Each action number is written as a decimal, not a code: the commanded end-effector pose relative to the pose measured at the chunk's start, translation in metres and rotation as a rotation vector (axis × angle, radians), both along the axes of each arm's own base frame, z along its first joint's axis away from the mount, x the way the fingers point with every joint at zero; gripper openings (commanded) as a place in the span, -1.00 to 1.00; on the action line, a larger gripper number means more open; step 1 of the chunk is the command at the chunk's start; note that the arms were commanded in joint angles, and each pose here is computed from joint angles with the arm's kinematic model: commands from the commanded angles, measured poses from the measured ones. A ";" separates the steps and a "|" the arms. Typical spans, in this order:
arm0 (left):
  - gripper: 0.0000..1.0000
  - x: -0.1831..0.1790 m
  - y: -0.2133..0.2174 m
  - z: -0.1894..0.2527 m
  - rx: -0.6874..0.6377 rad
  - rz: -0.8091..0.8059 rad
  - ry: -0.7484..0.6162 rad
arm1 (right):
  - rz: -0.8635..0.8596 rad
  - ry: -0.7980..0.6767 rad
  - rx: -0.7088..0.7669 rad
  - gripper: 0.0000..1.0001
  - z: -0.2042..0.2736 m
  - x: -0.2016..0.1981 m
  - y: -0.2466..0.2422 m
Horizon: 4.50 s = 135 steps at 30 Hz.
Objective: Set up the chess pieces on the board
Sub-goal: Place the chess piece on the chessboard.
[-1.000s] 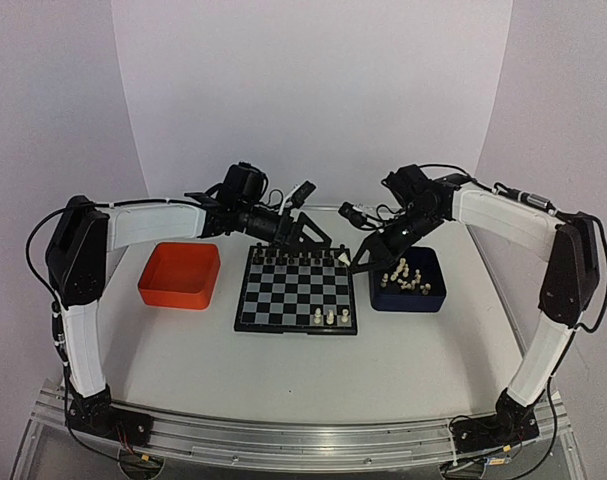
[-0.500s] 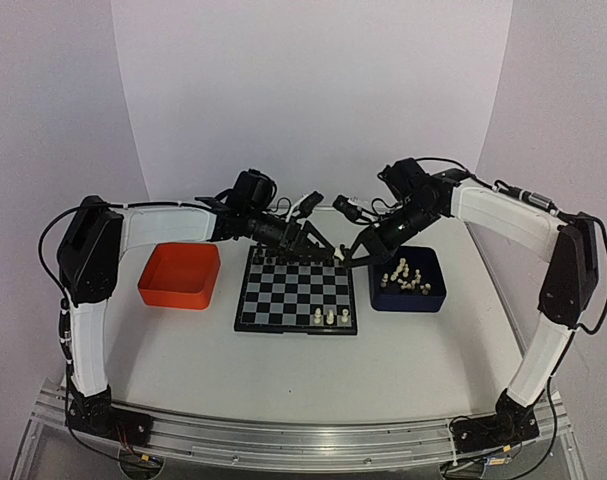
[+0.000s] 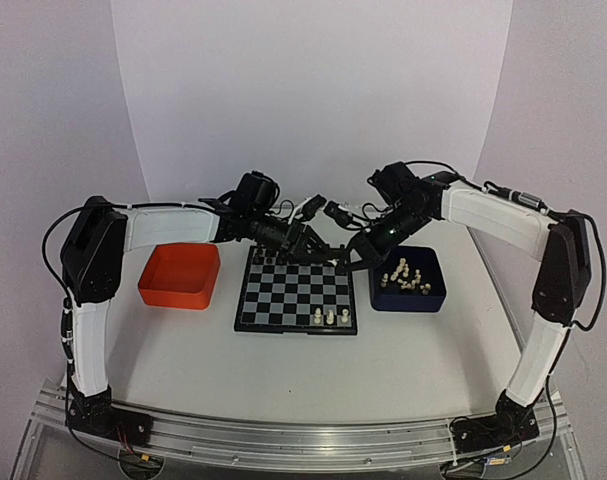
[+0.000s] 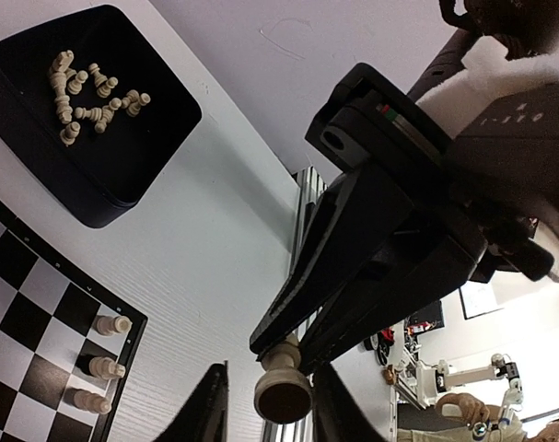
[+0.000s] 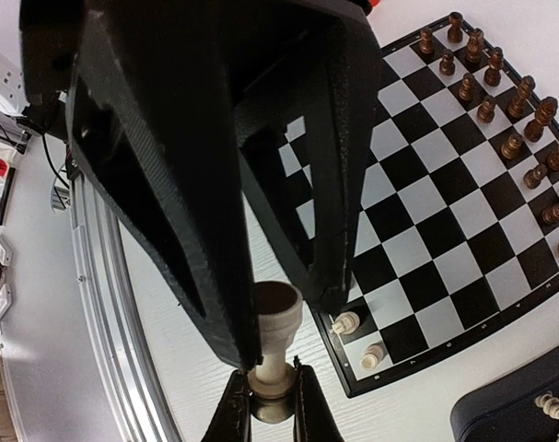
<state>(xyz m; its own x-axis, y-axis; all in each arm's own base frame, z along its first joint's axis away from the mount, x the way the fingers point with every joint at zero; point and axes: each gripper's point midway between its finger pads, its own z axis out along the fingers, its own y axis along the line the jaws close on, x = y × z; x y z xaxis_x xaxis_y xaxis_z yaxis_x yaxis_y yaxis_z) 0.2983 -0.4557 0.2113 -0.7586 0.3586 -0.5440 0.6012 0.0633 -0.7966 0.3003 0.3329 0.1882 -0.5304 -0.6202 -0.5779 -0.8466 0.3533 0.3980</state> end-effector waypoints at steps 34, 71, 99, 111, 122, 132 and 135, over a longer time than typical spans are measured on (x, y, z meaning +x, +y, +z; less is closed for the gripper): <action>-1.00 0.026 0.071 0.127 -0.369 0.530 -0.368 | -0.522 0.244 0.559 0.63 0.118 0.028 0.023; -1.00 0.022 0.084 0.138 -0.437 0.581 -0.410 | -0.323 0.568 0.794 -0.26 0.162 0.034 0.070; 0.99 0.043 0.157 0.096 -0.081 0.952 -0.397 | -0.593 0.367 0.325 -1.00 0.048 0.035 0.025; 0.99 0.071 0.250 0.029 0.335 1.241 -0.251 | -0.420 -0.007 -0.239 -1.00 -0.017 0.004 0.033; 0.99 0.071 0.265 0.015 0.415 1.285 -0.220 | -0.279 -0.233 -0.448 -1.00 -0.059 -0.003 0.066; 0.99 0.070 0.267 0.012 0.431 1.284 -0.220 | -0.190 -0.293 -0.521 -1.00 -0.086 -0.009 0.079; 0.99 0.070 0.266 0.012 0.432 1.281 -0.222 | -0.177 -0.320 -0.543 -1.00 -0.091 -0.008 0.080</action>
